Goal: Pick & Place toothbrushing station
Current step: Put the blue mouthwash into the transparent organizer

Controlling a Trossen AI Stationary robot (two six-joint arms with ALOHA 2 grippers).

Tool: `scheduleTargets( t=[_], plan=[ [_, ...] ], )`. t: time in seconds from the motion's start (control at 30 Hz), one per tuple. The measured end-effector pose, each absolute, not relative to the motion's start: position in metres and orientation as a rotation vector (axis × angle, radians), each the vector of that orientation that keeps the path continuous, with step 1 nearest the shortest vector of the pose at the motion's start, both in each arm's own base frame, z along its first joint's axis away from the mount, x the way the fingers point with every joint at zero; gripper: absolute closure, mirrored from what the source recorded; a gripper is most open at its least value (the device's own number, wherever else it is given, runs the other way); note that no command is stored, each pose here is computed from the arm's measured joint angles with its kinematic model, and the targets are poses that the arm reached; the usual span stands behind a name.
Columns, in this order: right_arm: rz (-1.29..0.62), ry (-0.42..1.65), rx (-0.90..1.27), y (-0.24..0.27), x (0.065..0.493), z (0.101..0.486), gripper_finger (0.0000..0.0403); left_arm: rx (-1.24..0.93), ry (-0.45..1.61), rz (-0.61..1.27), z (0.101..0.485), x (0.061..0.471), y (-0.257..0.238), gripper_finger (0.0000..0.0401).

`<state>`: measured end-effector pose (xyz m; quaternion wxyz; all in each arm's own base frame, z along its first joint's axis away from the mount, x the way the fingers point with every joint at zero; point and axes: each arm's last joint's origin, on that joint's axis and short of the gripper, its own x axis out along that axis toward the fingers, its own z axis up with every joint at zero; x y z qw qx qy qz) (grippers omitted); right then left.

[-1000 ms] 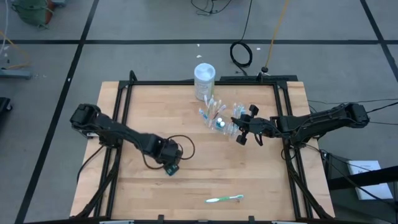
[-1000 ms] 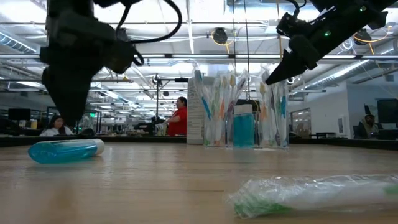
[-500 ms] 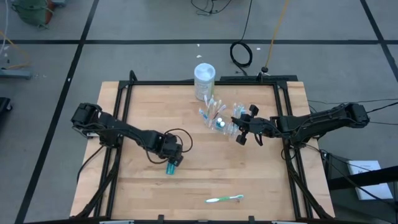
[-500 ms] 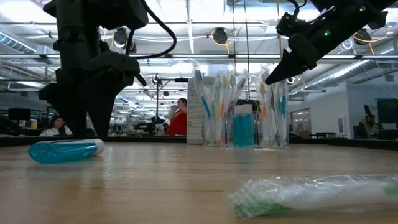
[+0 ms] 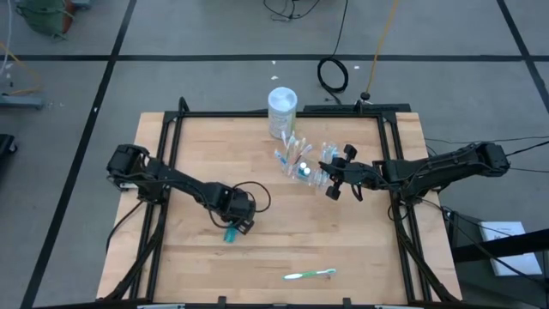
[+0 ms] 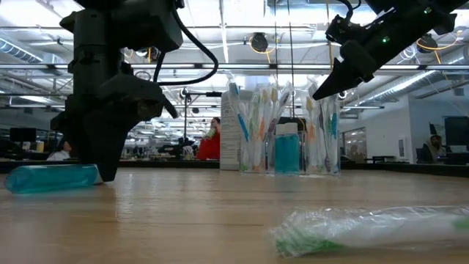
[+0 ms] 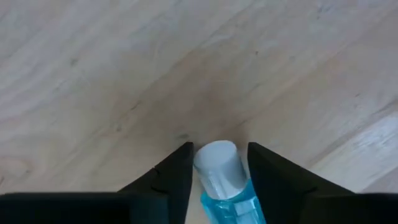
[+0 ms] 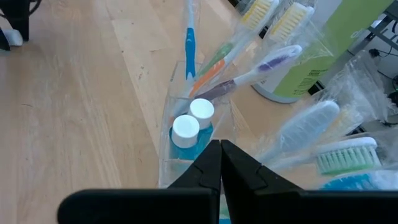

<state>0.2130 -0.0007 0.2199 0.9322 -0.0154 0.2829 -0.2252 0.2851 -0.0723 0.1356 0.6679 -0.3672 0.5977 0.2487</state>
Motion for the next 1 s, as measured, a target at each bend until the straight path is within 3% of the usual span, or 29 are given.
scheduleTargets(
  t=[0.27, 0.47, 0.57, 0.77, 1.0],
  plan=[
    [-0.461, 0.578, -0.031, -0.001, 0.213, 0.220, 0.0403, -0.814, 1.346, 0.522, 0.142, 0.284, -0.067, 0.0311],
    [-0.460, 0.579, -0.035, -0.001, 0.213, 0.220, 0.0403, -0.754, 1.246, 0.437, 0.155, 0.291, -0.064, 0.0306],
    [-0.461, 0.579, -0.036, -0.001, 0.213, 0.220, 0.0403, -0.702, 1.101, 0.359, 0.169, 0.300, -0.058, 0.0300],
    [-0.461, 0.562, -0.039, -0.001, 0.214, 0.222, 0.0403, -0.498, 0.617, 0.081, 0.206, 0.338, -0.041, 0.0303],
    [-0.454, 0.528, -0.050, -0.001, 0.216, 0.225, 0.0403, -0.182, 0.161, 0.004, 0.245, 0.357, -0.014, 0.0290]
  ],
)
